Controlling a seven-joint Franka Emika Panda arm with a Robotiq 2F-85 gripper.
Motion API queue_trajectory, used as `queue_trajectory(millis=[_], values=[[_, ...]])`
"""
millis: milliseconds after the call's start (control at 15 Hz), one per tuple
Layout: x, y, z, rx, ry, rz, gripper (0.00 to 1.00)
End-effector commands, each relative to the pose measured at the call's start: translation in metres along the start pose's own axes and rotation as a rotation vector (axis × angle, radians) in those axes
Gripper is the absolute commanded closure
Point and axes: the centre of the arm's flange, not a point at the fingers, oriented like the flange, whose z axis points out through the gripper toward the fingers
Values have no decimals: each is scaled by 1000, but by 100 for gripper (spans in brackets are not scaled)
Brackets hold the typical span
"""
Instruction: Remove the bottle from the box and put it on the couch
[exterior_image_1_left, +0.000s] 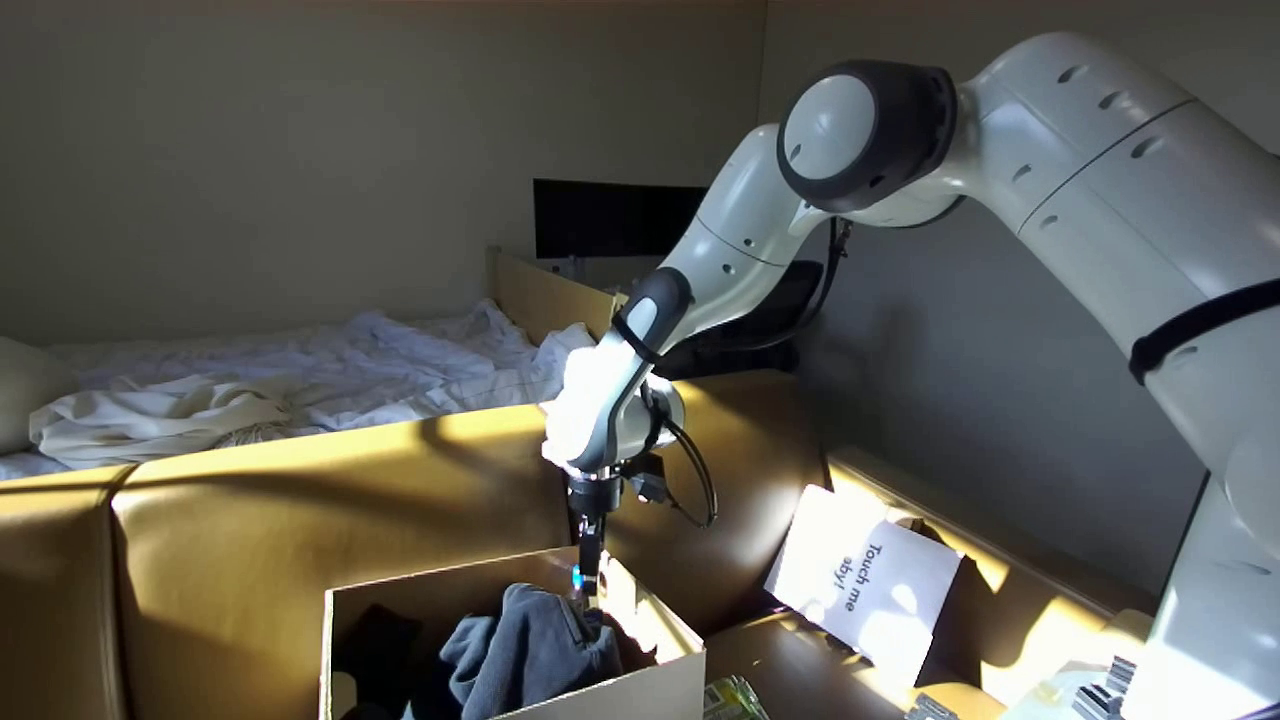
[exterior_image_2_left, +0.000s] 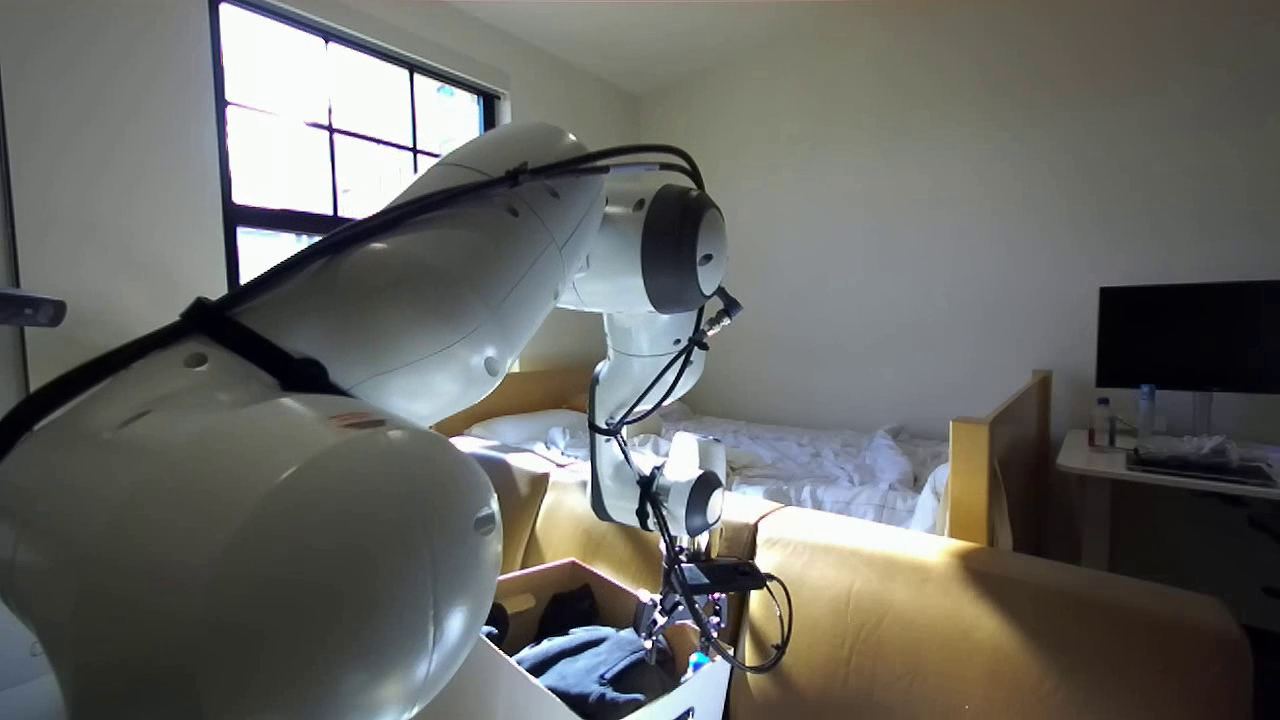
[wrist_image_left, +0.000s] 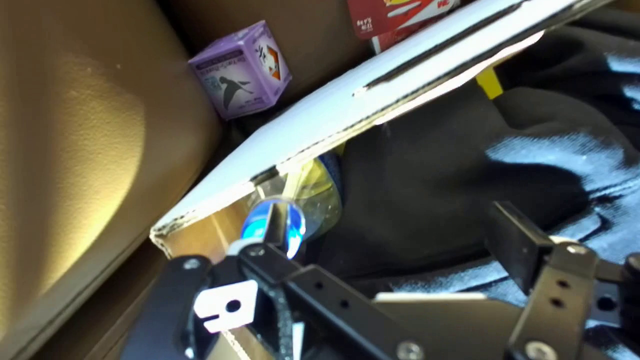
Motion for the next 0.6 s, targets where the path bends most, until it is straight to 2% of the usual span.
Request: queue_trajectory(millis=[0, 133, 333, 533], values=[[28, 0, 17, -30, 112, -44, 0], [39, -4, 29, -30, 141, -49, 0], [34, -2, 41, -36, 106, -52, 0], [22, 12, 38, -77, 73, -50, 0]])
